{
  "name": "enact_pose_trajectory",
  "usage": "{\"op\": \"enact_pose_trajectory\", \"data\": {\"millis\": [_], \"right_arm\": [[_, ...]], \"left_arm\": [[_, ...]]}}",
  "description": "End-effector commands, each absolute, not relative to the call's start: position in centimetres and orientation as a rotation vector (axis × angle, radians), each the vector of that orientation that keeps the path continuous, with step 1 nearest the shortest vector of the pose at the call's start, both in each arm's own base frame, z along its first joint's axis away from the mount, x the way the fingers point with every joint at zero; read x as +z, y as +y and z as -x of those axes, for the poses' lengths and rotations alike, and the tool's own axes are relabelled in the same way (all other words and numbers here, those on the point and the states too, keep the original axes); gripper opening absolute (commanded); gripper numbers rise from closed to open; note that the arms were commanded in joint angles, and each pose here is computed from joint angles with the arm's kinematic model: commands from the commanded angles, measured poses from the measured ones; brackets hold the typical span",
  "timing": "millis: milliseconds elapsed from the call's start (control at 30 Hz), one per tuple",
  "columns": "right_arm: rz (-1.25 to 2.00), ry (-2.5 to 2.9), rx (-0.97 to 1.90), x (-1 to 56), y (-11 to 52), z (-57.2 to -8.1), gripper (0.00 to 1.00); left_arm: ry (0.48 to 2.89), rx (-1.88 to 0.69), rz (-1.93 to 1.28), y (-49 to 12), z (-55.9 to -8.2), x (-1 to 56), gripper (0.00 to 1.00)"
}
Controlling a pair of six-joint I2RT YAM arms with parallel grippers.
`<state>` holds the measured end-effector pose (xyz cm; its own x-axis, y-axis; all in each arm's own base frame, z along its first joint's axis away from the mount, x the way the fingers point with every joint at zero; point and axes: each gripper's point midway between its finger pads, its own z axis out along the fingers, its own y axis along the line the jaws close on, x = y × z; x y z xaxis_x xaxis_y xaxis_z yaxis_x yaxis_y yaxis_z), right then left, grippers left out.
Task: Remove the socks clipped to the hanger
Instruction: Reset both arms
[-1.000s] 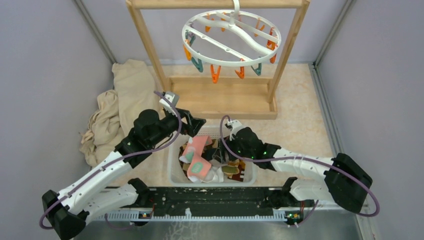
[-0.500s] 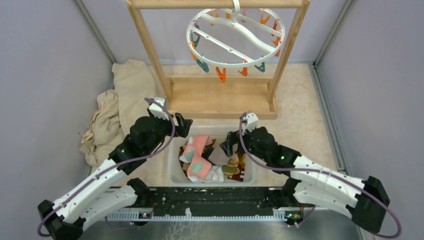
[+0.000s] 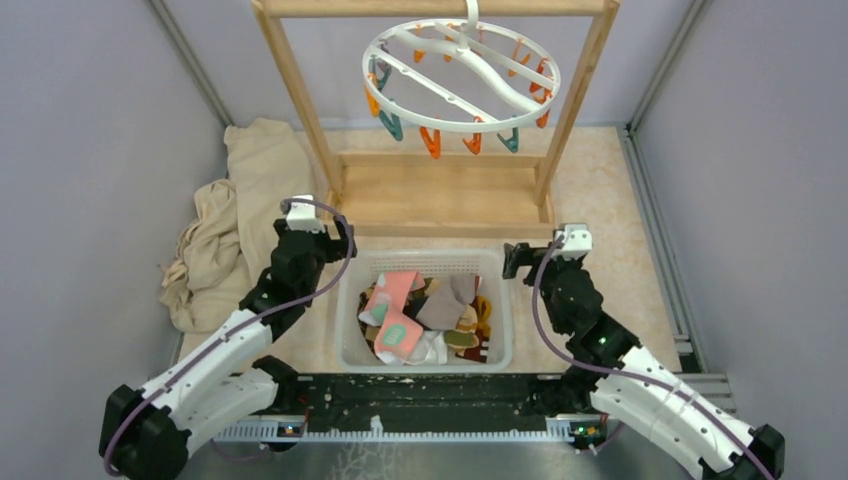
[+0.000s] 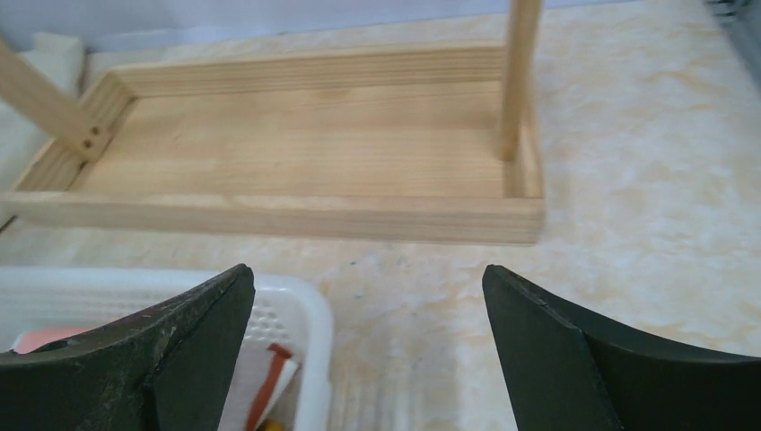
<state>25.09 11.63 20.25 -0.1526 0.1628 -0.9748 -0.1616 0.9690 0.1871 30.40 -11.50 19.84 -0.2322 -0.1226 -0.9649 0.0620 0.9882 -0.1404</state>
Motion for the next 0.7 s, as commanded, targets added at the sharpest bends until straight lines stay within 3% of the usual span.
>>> {"op": "enact_pose_trajectory", "data": {"millis": [0, 367, 667], "right_arm": [[-0.148, 1.545, 0.066, 22.0, 6.3, -25.9, 0.99], [-0.252, 1.452, -0.197, 18.2, 0.4, -26.0, 0.98], [-0.320, 1.391, -0.231, 14.9, -2.8, -26.8, 0.98]], "left_arm": [[1.698, -0.078, 0.144, -7.5, -32.4, 18.6, 0.99], [1.647, 0.104, 0.018, -3.0, -33.5, 14.0, 0.99], [1.744, 0.064, -0.086, -3.1, -35.2, 9.8, 0.99]]}}
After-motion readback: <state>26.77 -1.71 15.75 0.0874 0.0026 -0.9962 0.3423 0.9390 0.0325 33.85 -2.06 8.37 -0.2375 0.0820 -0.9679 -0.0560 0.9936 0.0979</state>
